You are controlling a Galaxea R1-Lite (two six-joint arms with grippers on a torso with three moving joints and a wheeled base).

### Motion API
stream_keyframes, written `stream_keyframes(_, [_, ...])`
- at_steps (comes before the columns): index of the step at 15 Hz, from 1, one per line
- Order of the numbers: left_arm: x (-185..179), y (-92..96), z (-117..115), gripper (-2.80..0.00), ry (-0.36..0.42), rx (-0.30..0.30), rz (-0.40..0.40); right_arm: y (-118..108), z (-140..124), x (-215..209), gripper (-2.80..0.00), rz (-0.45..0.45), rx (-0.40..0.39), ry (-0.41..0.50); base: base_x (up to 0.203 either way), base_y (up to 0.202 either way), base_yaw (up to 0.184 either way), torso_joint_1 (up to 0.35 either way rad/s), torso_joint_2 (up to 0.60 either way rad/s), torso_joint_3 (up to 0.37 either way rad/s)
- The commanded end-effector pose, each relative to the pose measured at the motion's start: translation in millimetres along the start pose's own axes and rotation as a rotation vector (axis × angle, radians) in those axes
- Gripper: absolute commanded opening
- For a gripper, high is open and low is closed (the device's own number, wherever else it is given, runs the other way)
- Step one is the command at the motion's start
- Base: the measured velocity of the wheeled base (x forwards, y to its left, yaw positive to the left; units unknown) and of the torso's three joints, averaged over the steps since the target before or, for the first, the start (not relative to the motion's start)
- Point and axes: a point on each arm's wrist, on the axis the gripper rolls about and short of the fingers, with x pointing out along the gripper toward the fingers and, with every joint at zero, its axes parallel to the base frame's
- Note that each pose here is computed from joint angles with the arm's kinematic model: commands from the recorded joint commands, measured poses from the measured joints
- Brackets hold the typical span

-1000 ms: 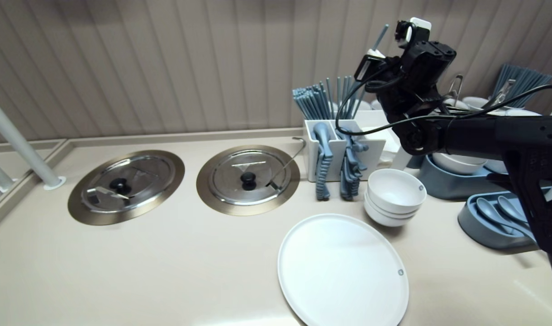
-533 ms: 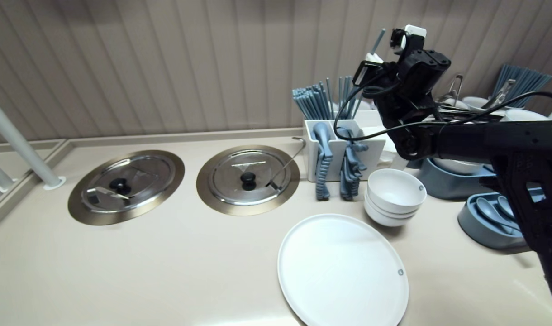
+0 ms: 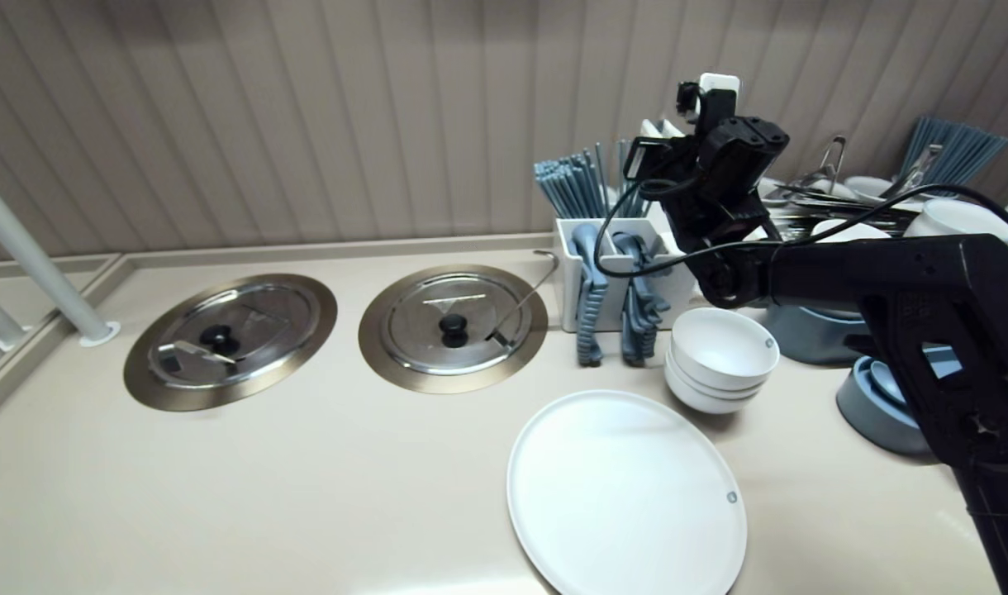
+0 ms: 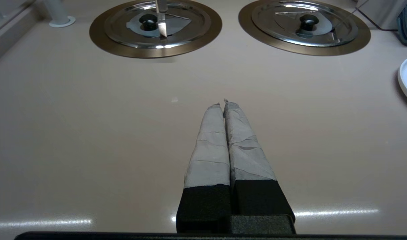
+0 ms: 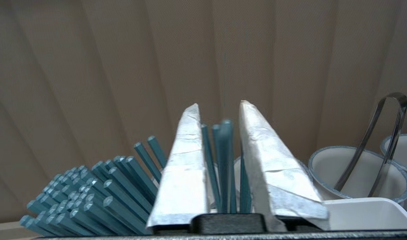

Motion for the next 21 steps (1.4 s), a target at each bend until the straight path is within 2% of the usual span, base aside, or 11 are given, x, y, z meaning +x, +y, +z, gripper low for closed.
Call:
stream_keyframes(1, [0,0.0,-2,-2.8,0.007,0.0,0.001,1,0,0,0.0,-0.001,0.001,-0.004,0.0,0.0,0.0,0.0,0.0,0.0])
stream_keyframes(8, [0,0.0,-2,-2.8,0.007,0.0,-0.001,0,9,-1,0.0,-0.012,0.008,-0.019,0.0,0.0,0.0,0.0,0.0,0.0])
stream_keyframes(9, [0,0.0,-2,-2.8,0.007,0.0,0.001,-1,21,-1,0.0,-0.026,0.016,-0.039,0.0,0.0,0.0,0.0,0.0,0.0])
stream_keyframes(12, [0,0.0,-2,-2.8,0.007,0.0,0.001,-9,82,-12,0.0,-0.053,0.052,-0.112,0.0,0.0,0.0,0.0,0.0,0.0])
stream_keyframes(14, [0,0.0,-2,-2.8,0.007,0.0,-0.001,-15,115,-24,0.0,-0.053,0.087,-0.109,0.0,0.0,0.0,0.0,0.0,0.0])
stream_keyframes(16, [0,0.0,-2,-2.8,0.007,0.0,0.001,-19,137,-40,0.0,-0.04,0.106,-0.04,0.0,0.0,0.0,0.0,0.0,0.0])
stream_keyframes(17, [0,0.0,-2,-2.8,0.007,0.0,0.0,-19,144,-47,0.0,-0.033,0.094,0.03,0.0,0.0,0.0,0.0,0.0,0.0])
stream_keyframes(21, [0,0.0,-2,-2.8,0.007,0.0,0.001,-20,160,-86,0.0,0.031,-0.003,0.486,0.0,0.0,0.0,0.0,0.0,0.0])
